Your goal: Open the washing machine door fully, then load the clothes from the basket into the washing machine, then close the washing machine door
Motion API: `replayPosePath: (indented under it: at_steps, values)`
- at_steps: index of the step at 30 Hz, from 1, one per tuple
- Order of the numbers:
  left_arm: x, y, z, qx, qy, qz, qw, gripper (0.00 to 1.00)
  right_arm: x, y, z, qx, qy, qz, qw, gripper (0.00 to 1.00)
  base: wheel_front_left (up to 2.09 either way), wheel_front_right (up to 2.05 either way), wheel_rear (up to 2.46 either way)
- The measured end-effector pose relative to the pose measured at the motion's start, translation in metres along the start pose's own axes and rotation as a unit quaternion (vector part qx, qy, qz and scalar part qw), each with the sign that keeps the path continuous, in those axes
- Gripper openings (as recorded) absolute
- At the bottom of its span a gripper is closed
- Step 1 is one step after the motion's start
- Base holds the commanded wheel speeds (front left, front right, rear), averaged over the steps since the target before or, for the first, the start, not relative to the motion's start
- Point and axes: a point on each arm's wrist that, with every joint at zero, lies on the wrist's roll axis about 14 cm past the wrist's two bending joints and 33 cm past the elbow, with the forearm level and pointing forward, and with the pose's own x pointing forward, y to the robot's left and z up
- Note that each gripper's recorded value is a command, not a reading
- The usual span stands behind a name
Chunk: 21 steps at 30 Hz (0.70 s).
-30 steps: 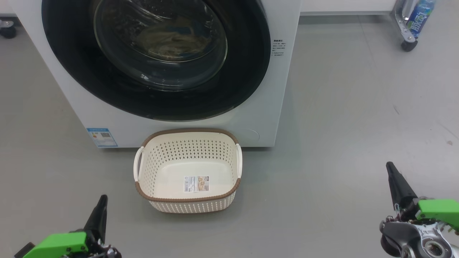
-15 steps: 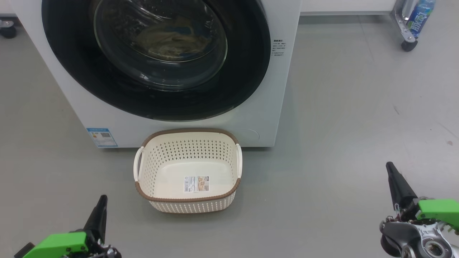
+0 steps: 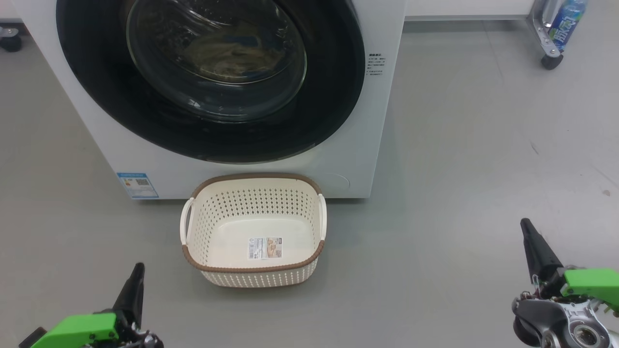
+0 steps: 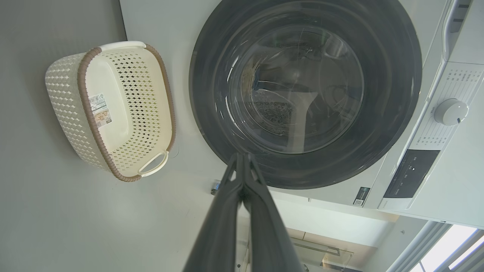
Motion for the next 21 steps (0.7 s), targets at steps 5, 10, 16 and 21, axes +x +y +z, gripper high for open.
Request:
replayPosePath:
  at_steps: [5,10,16,21]
  values:
    - [0.0,0.0,-0.0003,0.0,0.001,0.0,1.0,0.0,0.0,0.0,0.0002,0.0,0.0,0.0,1.0,0.0,0.0,0.0,0.0]
    - [0.0,0.0,-0.0003,0.0,0.001,0.0,1.0,0.0,0.0,0.0,0.0004,0.0,-0.001,0.0,1.0,0.0,0.0,0.0,0.0]
    - [0.0,0.0,-0.0003,0.0,0.001,0.0,1.0,0.0,-0.0001,0.0,0.0005,0.001,-0.001,0.0,1.0,0.0,0.0,0.0,0.0]
    - [0.0,0.0001,-0.0002,0.001,0.001,0.0,1.0,0.0,-0.0001,0.0,0.0007,0.0,-0.001,0.0,1.0,0.0,0.0,0.0,0.0]
